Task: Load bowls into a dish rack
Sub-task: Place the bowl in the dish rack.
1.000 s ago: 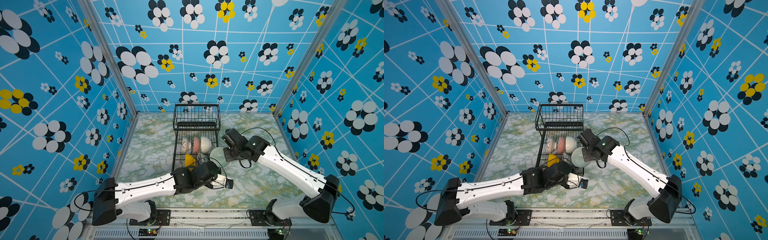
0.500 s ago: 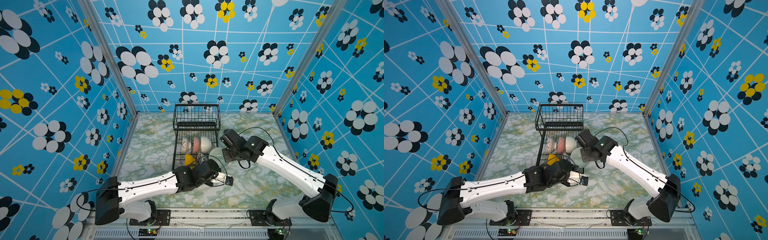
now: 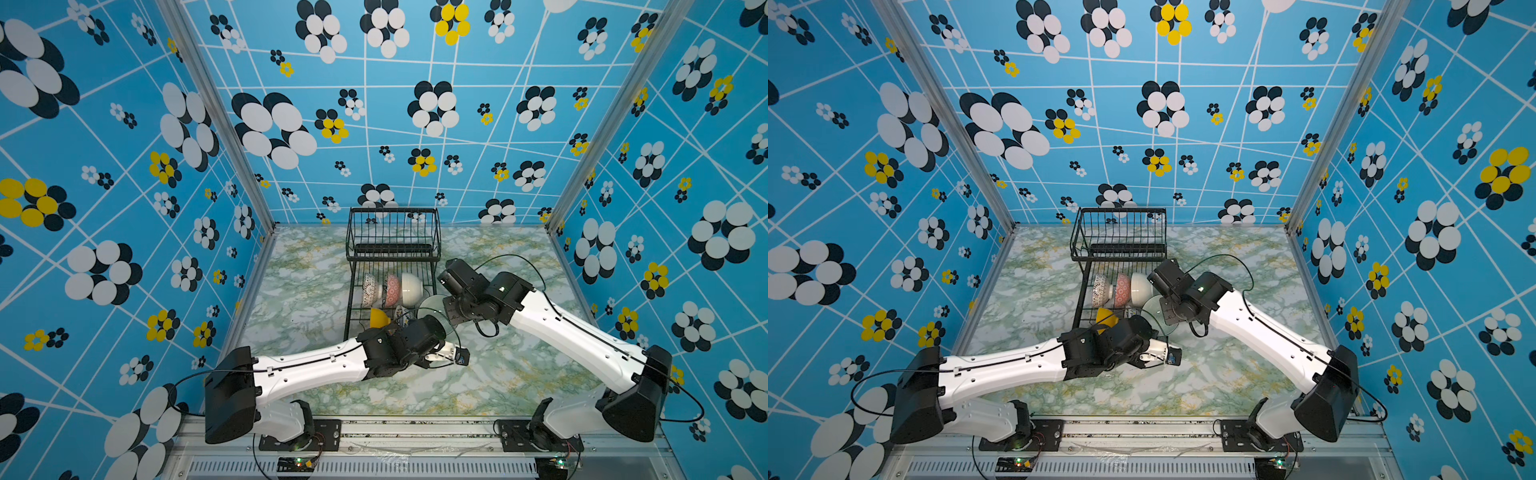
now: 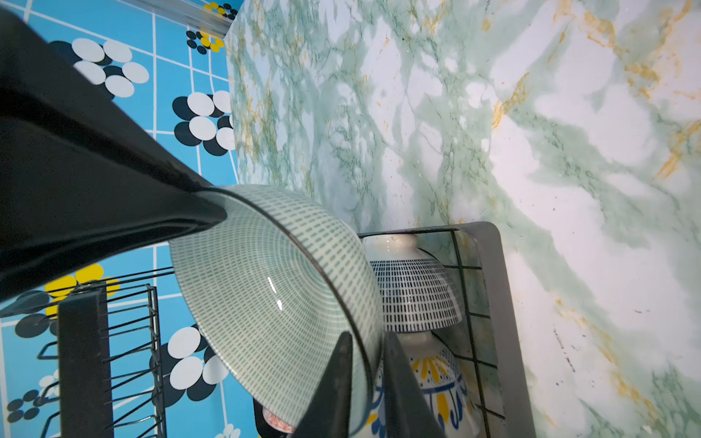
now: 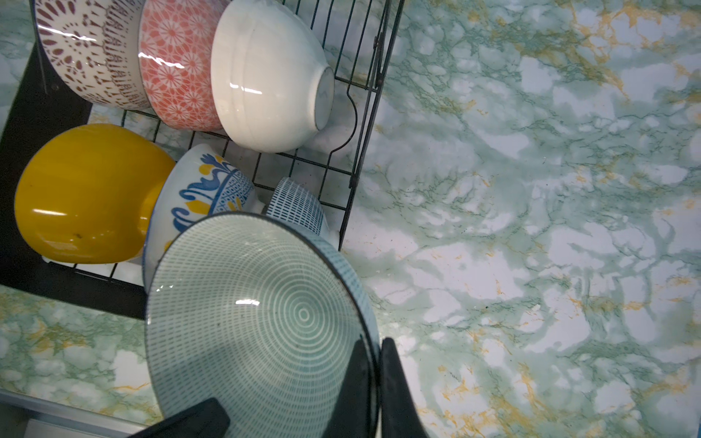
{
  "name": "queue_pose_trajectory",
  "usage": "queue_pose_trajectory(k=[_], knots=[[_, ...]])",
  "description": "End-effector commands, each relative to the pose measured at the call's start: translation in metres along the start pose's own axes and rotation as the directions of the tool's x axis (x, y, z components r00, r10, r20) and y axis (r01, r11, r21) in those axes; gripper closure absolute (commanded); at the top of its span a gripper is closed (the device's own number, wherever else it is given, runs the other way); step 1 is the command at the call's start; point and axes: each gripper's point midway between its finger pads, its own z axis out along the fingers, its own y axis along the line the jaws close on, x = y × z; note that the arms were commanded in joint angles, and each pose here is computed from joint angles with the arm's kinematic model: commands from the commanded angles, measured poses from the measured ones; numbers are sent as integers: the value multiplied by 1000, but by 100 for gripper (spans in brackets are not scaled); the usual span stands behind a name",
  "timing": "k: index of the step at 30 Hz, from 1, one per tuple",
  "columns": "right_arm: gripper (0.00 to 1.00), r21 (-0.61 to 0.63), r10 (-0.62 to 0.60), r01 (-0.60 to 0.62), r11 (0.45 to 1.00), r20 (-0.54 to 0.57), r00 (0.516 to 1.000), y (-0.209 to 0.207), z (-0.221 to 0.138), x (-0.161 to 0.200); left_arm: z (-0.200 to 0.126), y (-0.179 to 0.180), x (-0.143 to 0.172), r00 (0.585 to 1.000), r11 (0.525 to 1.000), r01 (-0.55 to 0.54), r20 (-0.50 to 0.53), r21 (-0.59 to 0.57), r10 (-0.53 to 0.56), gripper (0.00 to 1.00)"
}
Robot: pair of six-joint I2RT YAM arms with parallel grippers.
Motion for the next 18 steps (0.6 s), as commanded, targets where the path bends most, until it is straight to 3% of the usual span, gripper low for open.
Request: queue_pose_trajectory(k=[1, 6, 18], knots=[[100, 2, 31, -31, 1000, 44, 999, 1, -12, -12, 2, 5, 4, 999, 1000, 12, -37, -3, -12, 81], [100, 1, 37, -37, 999, 44, 998, 1, -11, -12, 8, 2, 8, 998, 1000, 17, -58, 2, -17, 82], [100, -23, 45, -44, 999, 50, 998, 6, -8, -12, 1, 9, 3, 1000, 999, 23, -14, -31, -23, 99]])
